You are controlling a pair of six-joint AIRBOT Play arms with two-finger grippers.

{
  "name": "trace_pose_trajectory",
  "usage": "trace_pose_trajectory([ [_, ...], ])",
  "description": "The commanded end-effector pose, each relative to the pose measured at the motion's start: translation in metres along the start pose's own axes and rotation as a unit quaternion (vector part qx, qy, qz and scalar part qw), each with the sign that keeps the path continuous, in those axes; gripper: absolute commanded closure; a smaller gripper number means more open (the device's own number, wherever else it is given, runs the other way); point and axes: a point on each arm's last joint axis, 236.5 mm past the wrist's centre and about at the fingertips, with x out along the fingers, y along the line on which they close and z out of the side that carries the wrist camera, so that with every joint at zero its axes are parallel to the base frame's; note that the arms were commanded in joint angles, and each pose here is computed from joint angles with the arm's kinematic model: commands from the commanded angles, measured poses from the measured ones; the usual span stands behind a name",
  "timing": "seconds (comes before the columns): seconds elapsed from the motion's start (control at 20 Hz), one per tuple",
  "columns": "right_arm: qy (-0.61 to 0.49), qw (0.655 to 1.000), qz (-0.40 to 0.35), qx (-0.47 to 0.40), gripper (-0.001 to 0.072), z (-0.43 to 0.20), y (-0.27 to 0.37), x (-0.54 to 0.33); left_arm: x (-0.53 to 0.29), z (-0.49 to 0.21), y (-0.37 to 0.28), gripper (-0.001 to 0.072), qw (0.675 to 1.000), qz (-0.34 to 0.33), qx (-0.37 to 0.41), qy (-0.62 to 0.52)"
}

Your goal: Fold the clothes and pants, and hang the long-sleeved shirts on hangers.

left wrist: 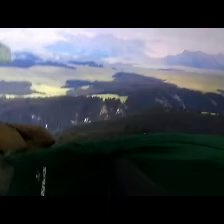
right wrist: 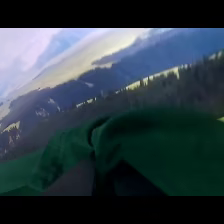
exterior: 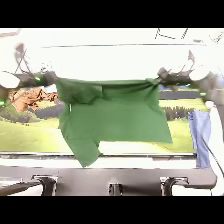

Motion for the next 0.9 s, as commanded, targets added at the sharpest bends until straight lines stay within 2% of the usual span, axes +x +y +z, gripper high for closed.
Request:
trace_pose_trajectory([
  [0.0,0.066,0.995,0.004,0.075,0.0606,-0.034,-0.02,0.052,0.053,-0.068,0.014,0.0681,0.988,-0.003,-0.094,0.124],
  [0.05,0.075,0.996,-0.004,0.046,0.0598,-0.033,-0.028,0.046,0.053,-0.087,0.01,0.0639,0.981,-0.012,-0.106,0.164],
  [0.1,0.09,0.995,-0.019,0.025,0.0505,-0.028,-0.044,0.033,0.046,-0.109,0.01,0.0498,0.972,-0.017,-0.095,0.216],
  [0.15,0.11,0.993,-0.034,0.024,0.0285,-0.023,-0.062,0.014,0.031,-0.128,0.017,0.0285,0.962,-0.021,-0.055,0.268],
  [0.2,0.136,0.99,-0.04,0.021,0.0083,-0.019,-0.08,-0.011,0.014,-0.143,0.03,0.0188,0.949,-0.016,-0.043,0.311],
  [0.3,0.198,0.978,-0.06,0.019,0.0083,-0.028,-0.124,-0.065,-0.021,-0.163,0.062,0.0184,0.923,-0.001,-0.062,0.38],
  [0.35,0.229,0.968,-0.095,0.037,0.0096,-0.038,-0.156,-0.094,-0.036,-0.171,0.074,0.0186,0.913,0.0,-0.084,0.399],
  [0.5,0.262,0.947,-0.162,0.091,0.0121,-0.069,-0.221,-0.15,-0.053,-0.203,0.102,0.0193,0.905,0.009,-0.133,0.404],
  [0.6,0.245,0.947,-0.168,0.123,0.0121,-0.089,-0.239,-0.154,-0.052,-0.244,0.109,0.0268,0.895,0.012,-0.169,0.413],
  [0.75,0.261,0.944,-0.162,0.124,0.0121,-0.122,-0.247,-0.147,-0.039,-0.283,0.089,0.0267,0.886,-0.041,-0.206,0.412],
  [0.85,0.275,0.938,-0.162,0.133,0.0121,-0.136,-0.251,-0.143,-0.027,-0.29,0.082,0.0268,0.889,-0.049,-0.227,0.395],
])
